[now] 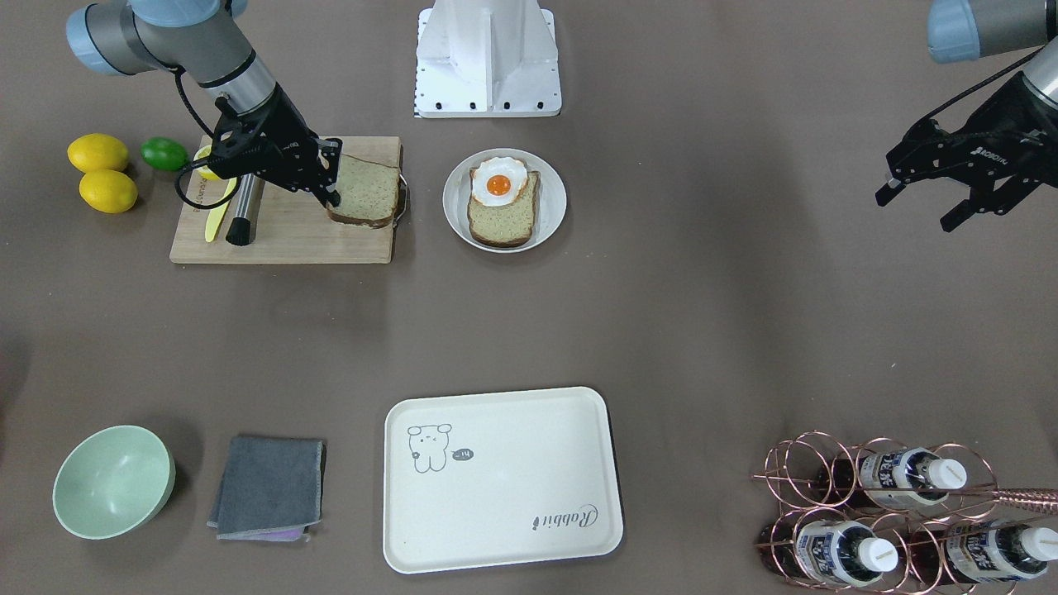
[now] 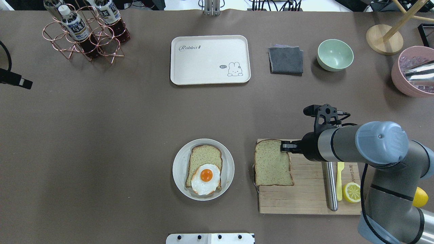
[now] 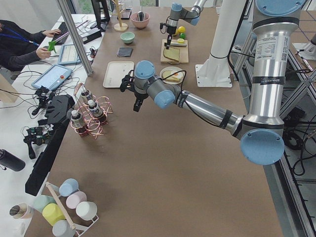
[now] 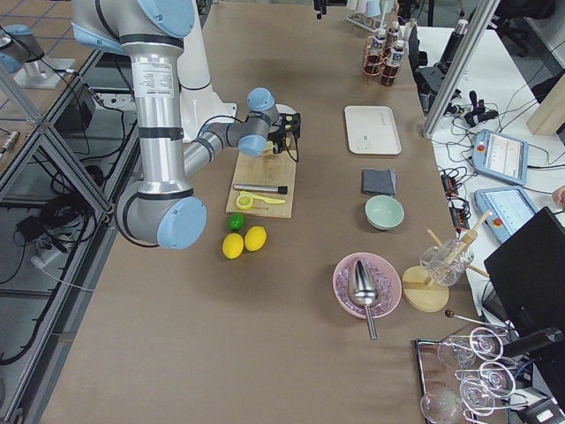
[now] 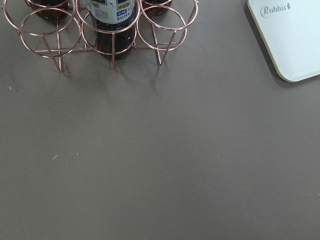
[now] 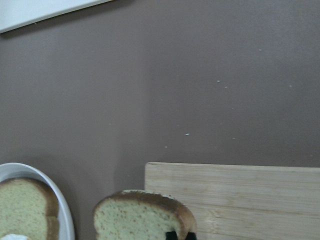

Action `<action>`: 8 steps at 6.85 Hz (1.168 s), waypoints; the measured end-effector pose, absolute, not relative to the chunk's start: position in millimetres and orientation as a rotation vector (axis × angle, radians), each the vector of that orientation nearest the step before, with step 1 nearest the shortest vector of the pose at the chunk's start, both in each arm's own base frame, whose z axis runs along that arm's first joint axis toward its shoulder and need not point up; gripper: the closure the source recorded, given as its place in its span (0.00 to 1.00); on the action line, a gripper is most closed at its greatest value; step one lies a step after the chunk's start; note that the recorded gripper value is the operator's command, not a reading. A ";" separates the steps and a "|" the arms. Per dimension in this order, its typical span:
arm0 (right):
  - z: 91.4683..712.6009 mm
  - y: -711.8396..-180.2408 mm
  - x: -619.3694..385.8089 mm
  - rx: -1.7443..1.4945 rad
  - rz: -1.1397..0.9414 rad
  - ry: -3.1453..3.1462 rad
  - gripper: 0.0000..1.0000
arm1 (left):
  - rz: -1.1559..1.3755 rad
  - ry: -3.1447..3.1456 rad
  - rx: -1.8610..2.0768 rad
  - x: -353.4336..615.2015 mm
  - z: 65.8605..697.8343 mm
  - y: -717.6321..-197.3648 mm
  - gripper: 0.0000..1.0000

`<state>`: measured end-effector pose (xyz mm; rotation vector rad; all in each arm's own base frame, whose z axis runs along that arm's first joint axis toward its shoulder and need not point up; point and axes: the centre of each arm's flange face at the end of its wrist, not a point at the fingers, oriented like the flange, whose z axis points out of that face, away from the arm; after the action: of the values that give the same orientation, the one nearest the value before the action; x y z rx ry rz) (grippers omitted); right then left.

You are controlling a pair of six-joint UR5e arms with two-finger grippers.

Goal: Make sandwich and place on tray
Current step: 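Carry the bread slice over the plate and lower onto the egg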

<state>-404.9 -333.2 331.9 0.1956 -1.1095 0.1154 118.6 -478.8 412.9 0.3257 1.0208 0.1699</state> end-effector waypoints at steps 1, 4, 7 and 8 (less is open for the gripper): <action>312.5 -334.5 -413.2 0.189 0.130 -1.141 1.00 | 0.171 1.022 0.325 119.4 412.3 -479.0 0.02; 242.0 -320.4 -463.5 0.161 0.179 -1.181 1.00 | 0.170 1.023 0.320 119.4 414.1 -478.4 0.02; 206.4 -289.3 -525.6 0.167 0.206 -1.184 1.00 | 0.168 1.022 0.318 119.1 415.9 -478.4 0.02; 205.2 -289.2 -534.8 0.173 0.209 -1.179 1.00 | 0.168 1.022 0.319 119.0 415.7 -478.2 0.02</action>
<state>-534.8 -289.2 205.2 0.1729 -1.1785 0.2094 119.0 -478.2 415.7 0.3186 1.0219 0.1681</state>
